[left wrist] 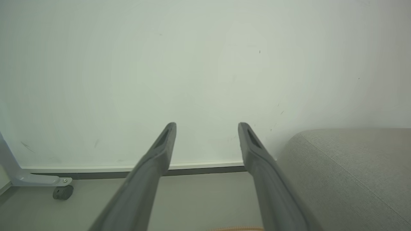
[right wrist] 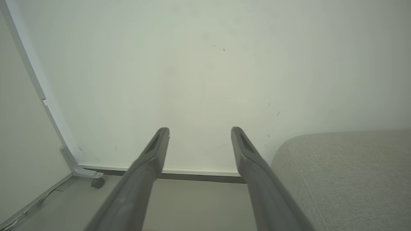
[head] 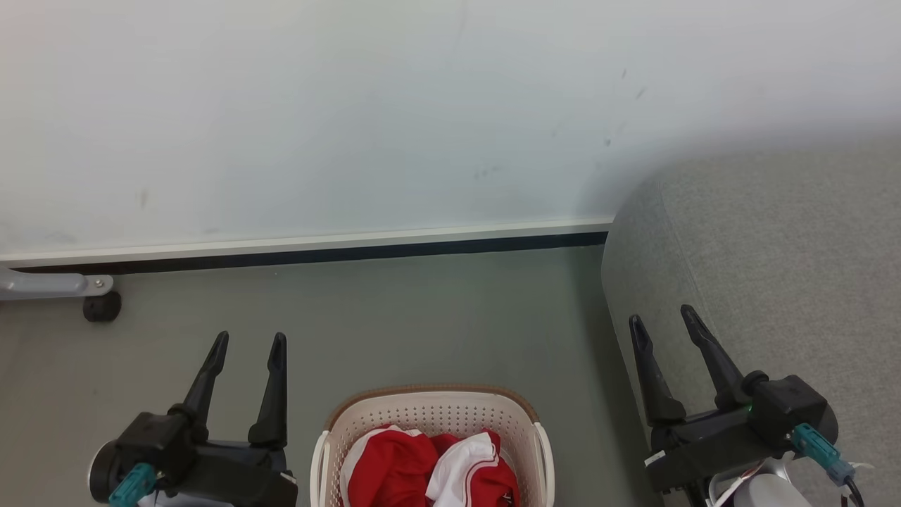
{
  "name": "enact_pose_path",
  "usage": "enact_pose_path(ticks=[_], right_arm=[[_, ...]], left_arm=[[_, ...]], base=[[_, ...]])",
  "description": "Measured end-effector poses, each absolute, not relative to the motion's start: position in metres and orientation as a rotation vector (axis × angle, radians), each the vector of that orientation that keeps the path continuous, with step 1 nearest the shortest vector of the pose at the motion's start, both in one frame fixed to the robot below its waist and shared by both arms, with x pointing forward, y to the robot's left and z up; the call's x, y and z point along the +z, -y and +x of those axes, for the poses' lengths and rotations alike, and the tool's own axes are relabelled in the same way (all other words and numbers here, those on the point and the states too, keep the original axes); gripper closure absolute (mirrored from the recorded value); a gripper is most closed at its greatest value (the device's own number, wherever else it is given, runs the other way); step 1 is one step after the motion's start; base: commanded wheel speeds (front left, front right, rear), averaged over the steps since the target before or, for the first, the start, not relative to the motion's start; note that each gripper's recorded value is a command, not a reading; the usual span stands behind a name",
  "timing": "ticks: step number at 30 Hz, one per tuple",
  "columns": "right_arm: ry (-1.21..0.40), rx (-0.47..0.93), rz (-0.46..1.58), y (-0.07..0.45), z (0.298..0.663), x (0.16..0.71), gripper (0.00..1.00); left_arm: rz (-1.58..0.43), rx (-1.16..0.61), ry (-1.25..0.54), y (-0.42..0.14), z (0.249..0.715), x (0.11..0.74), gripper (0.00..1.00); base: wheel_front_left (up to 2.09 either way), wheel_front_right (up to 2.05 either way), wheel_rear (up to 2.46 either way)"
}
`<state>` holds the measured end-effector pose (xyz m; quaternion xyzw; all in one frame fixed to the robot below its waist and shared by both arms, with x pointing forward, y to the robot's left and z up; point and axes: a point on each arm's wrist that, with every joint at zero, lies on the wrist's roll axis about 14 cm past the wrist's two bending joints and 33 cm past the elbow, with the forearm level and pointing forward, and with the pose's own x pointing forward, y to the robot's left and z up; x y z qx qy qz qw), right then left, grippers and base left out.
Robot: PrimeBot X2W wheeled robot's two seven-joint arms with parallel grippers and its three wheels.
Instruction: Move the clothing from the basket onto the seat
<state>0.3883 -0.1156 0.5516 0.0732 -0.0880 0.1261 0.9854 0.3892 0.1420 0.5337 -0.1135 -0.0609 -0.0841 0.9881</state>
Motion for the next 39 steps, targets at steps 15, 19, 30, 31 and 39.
enact_pose_path(ticks=[15, 19, 30, 31, 39], right_arm=[[0.145, 0.201, 0.158, 0.130, 0.399, 0.537, 0.00], [0.128, 0.172, 0.165, 0.137, 0.405, 0.529, 0.00], [0.114, 0.107, 0.192, 0.153, 0.428, 0.516, 0.00], [0.115, 0.104, 0.192, 0.154, 0.430, 0.516, 0.00], [0.078, 0.067, 0.192, 0.165, 0.443, 0.497, 0.00]], left_arm=[[-0.246, -0.210, 0.075, -0.132, 0.410, 0.515, 0.00], [-0.249, -0.239, 0.068, -0.125, 0.427, 0.510, 0.00], [-0.242, -0.310, -0.042, -0.107, 0.466, 0.463, 0.00], [-0.240, -0.316, -0.059, -0.105, 0.469, 0.457, 0.00], [-0.263, -0.375, -0.213, -0.078, 0.488, 0.401, 0.00]], base=[[0.00, 0.00, 0.00], [0.00, 0.00, 0.00], [0.00, 0.00, 0.00], [0.00, 0.00, 0.00], [0.00, 0.00, 0.00]])
